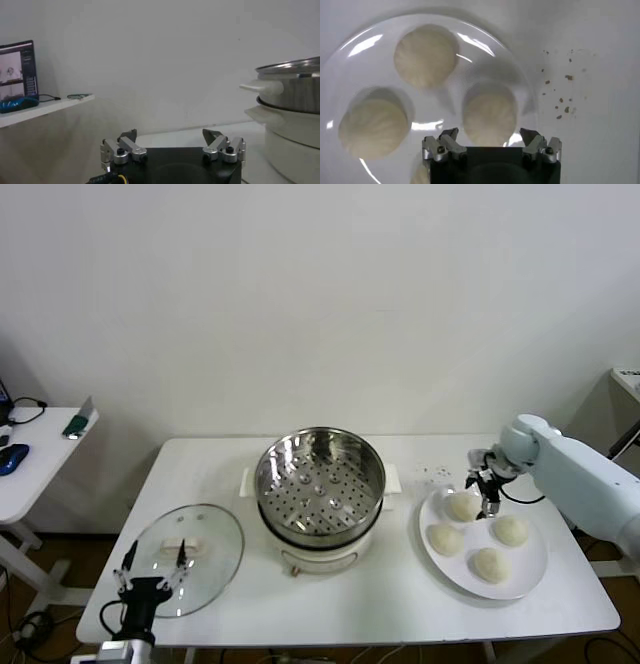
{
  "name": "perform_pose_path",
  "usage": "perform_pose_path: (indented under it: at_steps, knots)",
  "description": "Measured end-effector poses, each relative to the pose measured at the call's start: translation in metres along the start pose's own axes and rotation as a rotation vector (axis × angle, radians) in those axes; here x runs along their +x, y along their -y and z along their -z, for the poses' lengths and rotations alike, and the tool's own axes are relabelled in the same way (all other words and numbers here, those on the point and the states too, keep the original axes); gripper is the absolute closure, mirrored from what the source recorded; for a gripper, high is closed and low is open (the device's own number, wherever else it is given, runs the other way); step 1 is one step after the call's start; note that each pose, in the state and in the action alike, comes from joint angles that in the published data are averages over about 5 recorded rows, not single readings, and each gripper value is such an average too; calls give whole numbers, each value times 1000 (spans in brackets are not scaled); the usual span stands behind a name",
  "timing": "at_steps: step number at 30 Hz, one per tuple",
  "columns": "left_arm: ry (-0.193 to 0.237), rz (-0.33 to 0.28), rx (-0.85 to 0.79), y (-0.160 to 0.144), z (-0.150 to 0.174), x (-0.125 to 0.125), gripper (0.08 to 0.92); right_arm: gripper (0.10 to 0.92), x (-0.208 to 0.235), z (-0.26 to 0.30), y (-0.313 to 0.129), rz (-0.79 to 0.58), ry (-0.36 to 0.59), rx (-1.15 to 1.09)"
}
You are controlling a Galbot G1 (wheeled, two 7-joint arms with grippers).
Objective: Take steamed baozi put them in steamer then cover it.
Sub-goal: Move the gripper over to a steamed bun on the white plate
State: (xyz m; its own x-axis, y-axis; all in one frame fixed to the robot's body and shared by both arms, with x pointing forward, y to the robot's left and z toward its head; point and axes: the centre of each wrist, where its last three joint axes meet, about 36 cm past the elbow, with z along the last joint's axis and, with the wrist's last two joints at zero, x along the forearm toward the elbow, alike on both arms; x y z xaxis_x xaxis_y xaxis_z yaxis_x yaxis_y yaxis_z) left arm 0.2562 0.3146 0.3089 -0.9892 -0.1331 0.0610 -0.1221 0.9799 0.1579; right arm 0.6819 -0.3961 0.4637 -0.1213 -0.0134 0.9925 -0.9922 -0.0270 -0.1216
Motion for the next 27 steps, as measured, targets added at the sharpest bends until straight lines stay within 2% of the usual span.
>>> perform_pose_path:
  at_steps: [12,20,27]
  knots:
    - [3,5,-1,-1,2,-2,177,200,-12,12,6,18,-14,21]
    - [2,8,-3,-2,2,-2,177,304,-14,14,8,22,-19,34]
    - [0,11,-3,-4,2,0,177,334,-8,14,10,15,-18,51]
